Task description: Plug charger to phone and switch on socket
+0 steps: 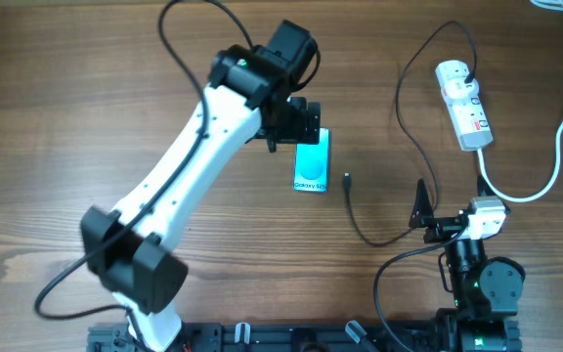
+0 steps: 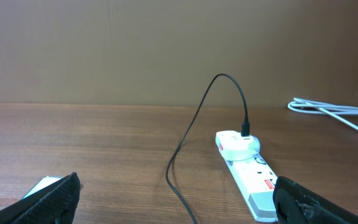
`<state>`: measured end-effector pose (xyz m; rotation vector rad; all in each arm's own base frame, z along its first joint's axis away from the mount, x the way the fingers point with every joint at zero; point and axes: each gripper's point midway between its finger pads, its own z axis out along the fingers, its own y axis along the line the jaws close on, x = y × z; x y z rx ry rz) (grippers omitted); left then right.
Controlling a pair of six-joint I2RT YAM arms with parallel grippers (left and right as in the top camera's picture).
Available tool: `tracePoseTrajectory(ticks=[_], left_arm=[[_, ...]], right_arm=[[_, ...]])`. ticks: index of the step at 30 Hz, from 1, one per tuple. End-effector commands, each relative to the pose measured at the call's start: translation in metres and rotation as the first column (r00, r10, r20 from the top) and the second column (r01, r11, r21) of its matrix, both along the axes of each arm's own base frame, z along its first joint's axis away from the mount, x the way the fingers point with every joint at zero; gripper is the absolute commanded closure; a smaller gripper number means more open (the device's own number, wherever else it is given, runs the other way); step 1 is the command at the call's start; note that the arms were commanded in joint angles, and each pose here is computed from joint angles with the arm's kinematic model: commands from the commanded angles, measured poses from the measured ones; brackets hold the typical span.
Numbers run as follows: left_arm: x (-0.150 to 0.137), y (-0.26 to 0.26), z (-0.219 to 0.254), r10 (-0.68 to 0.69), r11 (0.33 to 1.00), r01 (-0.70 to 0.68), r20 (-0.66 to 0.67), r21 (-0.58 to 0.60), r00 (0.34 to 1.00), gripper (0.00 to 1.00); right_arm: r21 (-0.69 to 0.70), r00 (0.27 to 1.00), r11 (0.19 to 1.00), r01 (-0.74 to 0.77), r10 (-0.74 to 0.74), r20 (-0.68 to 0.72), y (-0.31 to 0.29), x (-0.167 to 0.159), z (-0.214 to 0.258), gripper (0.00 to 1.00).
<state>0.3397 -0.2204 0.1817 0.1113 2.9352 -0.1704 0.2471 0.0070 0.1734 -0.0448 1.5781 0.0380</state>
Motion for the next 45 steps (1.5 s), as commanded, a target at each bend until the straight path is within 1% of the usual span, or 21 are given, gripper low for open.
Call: tracePoseTrajectory(ticks=[1,4,10,16,22,28,32,39,45], left_arm=[[0.005,-0.019,-0.011,0.0,0.998,-0.003,-0.036,-0.061,0.999,0.0],[0.006,-0.033,-0.02,-0.018,0.994,0.011,-0.065,-0.111,0.998,0.0],[0.02,-0.05,-0.047,-0.005,0.993,-0.003,-0.067,-0.117,0.998,0.0],[0.02,-0.069,-0.065,-0.039,0.993,0.031,-0.067,-0.111,0.997,0.0],[0.022,-0.078,-0.093,-0.06,0.998,0.059,-0.039,-0.021,0.997,0.0],[0.021,-0.078,-0.128,-0.062,0.997,0.066,-0.08,0.042,0.995,0.0],[0.026,-0.068,-0.151,0.001,0.994,0.008,-0.086,0.109,0.996,0.0],[0.029,-0.067,-0.167,0.003,0.993,0.009,-0.099,0.12,0.995,0.0],[0.024,-0.065,-0.18,-0.02,0.991,0.037,-0.139,0.125,0.99,0.0]], right_arm=[[0.005,1.0,1.0,0.008,-0.008,0.005,-0.001,0.0,0.001,0.0],[0.005,1.0,1.0,0.008,-0.008,0.005,-0.001,0.0,0.001,0.0],[0.005,1.0,1.0,0.008,-0.008,0.005,-0.001,0.0,0.001,0.0],[0.005,1.0,1.0,0.008,-0.008,0.005,-0.001,0.0,0.001,0.0],[0.005,1.0,1.0,0.008,-0.008,0.005,-0.001,0.0,0.001,0.0],[0.005,1.0,1.0,0.008,-0.008,0.005,-0.001,0.0,0.001,0.0],[0.005,1.0,1.0,0.008,-0.008,0.005,-0.001,0.0,0.001,0.0],[0.005,1.0,1.0,0.008,-0.008,0.005,-0.001,0.0,0.001,0.0],[0.005,1.0,1.0,0.008,-0.008,0.005,-0.001,0.0,0.001,0.01]])
